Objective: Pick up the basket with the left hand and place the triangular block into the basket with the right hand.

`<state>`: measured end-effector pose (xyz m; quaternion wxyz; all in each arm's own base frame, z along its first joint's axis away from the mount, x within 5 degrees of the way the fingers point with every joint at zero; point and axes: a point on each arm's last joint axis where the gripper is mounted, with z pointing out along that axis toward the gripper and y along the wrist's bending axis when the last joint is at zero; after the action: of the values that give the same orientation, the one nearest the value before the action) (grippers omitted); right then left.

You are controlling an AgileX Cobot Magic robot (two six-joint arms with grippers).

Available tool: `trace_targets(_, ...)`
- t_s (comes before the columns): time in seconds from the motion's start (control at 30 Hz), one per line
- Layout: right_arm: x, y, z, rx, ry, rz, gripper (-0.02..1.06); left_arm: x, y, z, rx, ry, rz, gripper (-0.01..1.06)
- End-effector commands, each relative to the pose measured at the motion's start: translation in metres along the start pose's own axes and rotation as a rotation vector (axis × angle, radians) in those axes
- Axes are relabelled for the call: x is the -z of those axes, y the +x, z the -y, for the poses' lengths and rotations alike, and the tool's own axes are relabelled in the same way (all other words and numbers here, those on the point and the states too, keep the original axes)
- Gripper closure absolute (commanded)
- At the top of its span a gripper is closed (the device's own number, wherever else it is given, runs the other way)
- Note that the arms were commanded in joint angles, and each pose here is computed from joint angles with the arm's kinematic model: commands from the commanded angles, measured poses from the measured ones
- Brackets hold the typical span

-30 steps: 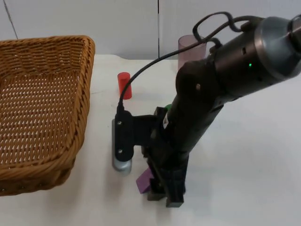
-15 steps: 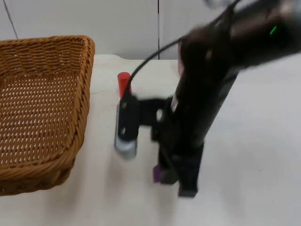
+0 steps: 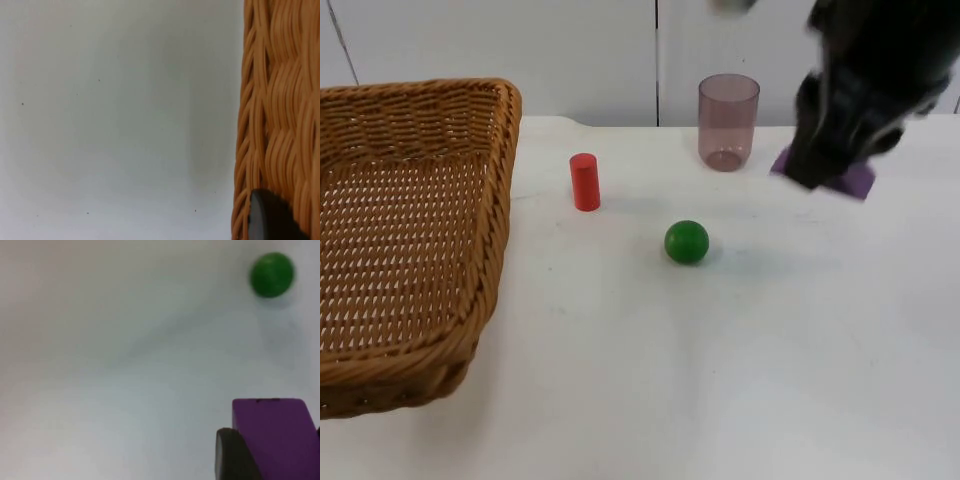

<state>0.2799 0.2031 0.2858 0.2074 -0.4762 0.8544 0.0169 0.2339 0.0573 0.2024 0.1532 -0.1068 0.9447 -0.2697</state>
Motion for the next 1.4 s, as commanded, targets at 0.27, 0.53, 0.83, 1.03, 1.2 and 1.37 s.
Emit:
trace_targets(0.27, 0.015, 0.001, 0.001, -0.072, 0.0, 0.041, 1.05, 0.003, 0.0, 0.002, 0.011, 0.015, 0.014, 1.05)
trace_targets(0.53, 0.022, -0.015, 0.003, -0.131, -0.018, 0.135, 1.05, 0.003, 0.0, 0.002, 0.011, 0.015, 0.014, 1.05)
trace_targets(0.83, 0.025, -0.064, 0.003, -0.162, -0.085, 0.221, 1.05, 0.003, 0.0, 0.002, 0.011, 0.013, 0.015, 1.05)
trace_targets(1.03, 0.026, -0.114, -0.023, -0.069, -0.122, 0.283, 1.05, 0.003, 0.0, 0.002, 0.011, 0.012, 0.016, 1.05)
trace_targets(1.2, 0.01, -0.152, -0.054, 0.005, -0.161, 0.317, 1.05, 0.003, -0.001, 0.002, 0.011, 0.011, 0.018, 1.05)
trace_targets(1.37, -0.019, -0.175, -0.075, 0.026, -0.204, 0.345, 1.05, 0.003, -0.001, 0.002, 0.011, 0.008, 0.021, 1.05)
